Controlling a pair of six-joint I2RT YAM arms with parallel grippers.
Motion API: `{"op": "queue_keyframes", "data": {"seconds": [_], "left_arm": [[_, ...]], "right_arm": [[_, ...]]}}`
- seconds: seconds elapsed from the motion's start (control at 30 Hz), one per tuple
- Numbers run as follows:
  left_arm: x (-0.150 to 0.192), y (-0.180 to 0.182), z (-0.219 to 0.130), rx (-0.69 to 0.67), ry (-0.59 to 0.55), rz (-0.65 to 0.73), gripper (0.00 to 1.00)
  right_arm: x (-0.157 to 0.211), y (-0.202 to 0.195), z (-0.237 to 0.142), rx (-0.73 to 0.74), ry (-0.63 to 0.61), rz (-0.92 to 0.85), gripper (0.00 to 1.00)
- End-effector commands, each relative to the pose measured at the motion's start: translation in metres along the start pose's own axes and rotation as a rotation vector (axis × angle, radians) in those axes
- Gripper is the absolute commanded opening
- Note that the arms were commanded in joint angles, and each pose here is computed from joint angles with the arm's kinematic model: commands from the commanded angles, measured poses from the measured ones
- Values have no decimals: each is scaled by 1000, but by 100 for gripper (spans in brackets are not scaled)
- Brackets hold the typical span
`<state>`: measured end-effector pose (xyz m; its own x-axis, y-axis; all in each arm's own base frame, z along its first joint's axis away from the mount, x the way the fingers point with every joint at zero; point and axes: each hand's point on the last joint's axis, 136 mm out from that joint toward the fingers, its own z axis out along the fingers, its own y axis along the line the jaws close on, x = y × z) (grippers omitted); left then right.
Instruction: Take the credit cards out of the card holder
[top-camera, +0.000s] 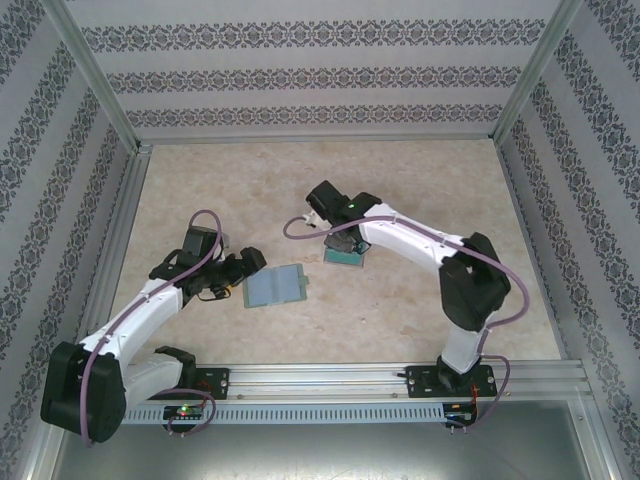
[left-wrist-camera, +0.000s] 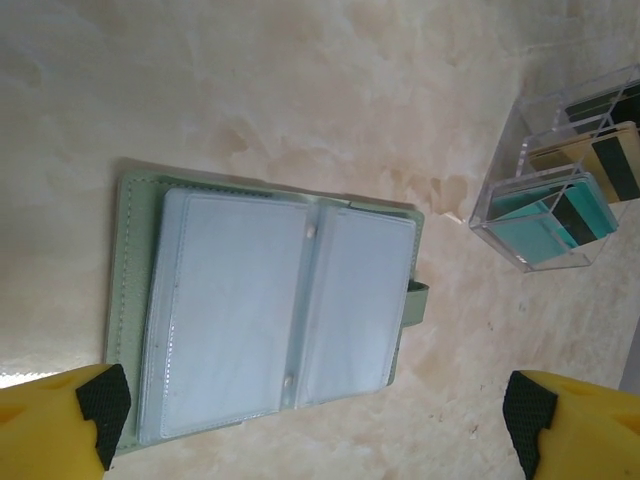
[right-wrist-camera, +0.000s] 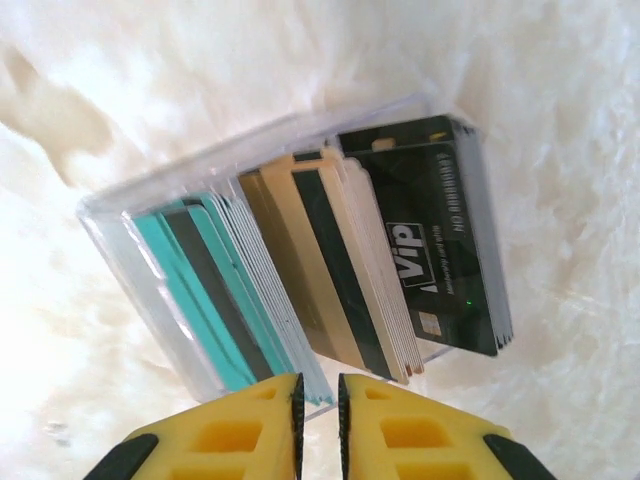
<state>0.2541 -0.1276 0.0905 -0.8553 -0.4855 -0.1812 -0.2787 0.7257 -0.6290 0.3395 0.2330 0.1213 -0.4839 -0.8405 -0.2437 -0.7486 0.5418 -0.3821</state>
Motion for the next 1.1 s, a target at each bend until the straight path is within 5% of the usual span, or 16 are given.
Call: {"op": "queue_keyframes", "data": {"seconds": [0.0,0.2,0.43,1.07], "left_arm": [[2,1,6,24,25,-13,94],[7,0,17,46,73,-39,86],[13,7,27,33,120,-50,85],[23,19,48,27,185,-73,85]], "right_arm": [[-22,16,-32,-156,-129,240,19],[-38,77,-29,-462,-140,588,17],[-45,146,0,-627,-79,706,17],[-21,193,62,-637,100,788,17]]}}
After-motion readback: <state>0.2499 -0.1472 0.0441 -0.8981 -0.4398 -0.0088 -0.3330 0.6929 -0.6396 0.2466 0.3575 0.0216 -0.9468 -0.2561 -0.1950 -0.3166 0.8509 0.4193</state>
